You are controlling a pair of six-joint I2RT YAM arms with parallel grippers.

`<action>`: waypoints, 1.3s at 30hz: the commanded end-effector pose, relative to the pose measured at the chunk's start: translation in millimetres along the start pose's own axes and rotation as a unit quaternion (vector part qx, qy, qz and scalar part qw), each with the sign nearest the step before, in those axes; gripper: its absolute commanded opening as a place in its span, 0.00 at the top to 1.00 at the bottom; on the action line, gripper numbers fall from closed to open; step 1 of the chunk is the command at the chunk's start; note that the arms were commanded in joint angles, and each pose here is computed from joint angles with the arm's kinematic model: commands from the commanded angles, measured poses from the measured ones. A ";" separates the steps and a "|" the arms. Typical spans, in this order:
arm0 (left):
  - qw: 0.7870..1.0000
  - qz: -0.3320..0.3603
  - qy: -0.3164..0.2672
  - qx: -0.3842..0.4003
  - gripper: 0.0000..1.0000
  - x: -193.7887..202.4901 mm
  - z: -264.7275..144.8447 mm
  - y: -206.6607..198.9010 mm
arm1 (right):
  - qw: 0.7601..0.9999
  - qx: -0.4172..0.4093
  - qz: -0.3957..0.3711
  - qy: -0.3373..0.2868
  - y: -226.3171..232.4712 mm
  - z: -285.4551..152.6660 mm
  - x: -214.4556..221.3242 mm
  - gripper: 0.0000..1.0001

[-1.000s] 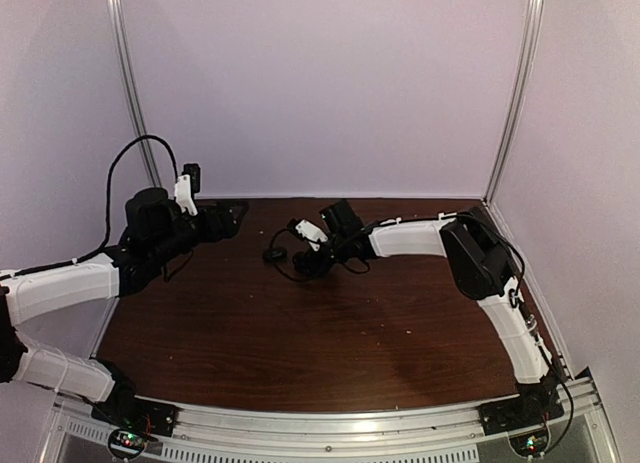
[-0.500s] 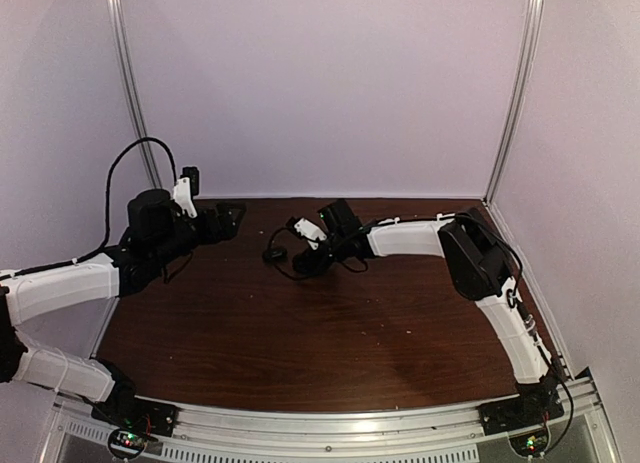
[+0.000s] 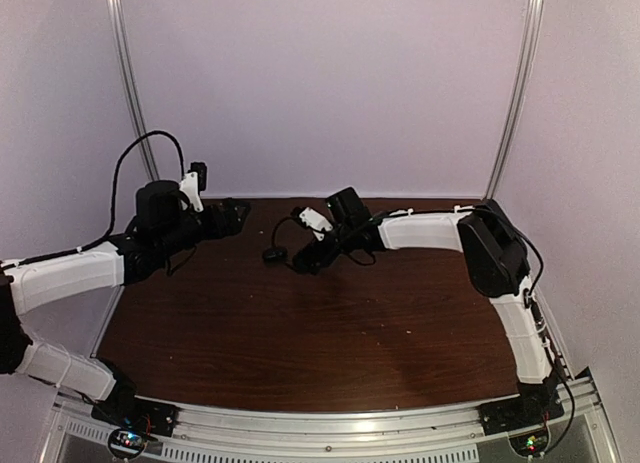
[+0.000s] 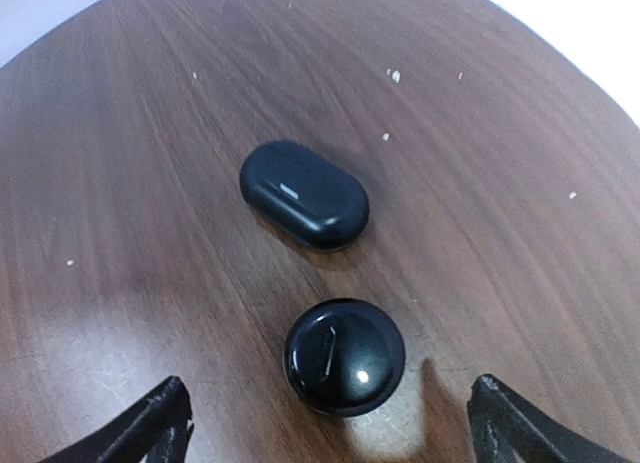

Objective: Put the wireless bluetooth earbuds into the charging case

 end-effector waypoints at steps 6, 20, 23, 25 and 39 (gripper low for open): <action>0.998 0.057 0.023 -0.007 0.02 -30.6 29.8 -17.8 | 0.985 0.114 0.026 -0.126 -44.3 -127.8 -74.4 0.00; 0.993 0.090 0.056 0.047 0.02 -22.4 87.6 -26.1 | 0.906 0.335 0.162 -0.200 -88.8 -275.1 -17.7 0.00; 0.990 0.105 0.074 0.061 0.02 -6.0 94.6 -22.5 | 0.891 0.351 0.195 -0.210 -86.2 -283.7 11.3 0.00; 0.988 0.105 0.083 0.070 0.02 6.6 97.2 -19.4 | 0.889 0.344 0.209 -0.217 -80.6 -283.5 26.4 0.00; 0.994 0.070 0.075 0.035 0.02 63.2 69.7 22.5 | 0.892 0.304 0.281 -0.182 -67.3 -246.2 90.5 0.00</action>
Point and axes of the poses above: each gripper's point midway between its finger pads, its own z axis out along the fingers, its own y axis along the line the jaws close on, x = y × z, the point moved 2 cm from there along -z, back along the fingers, and after that the axes turned 5 degrees about -z, right-handed, at the moved point
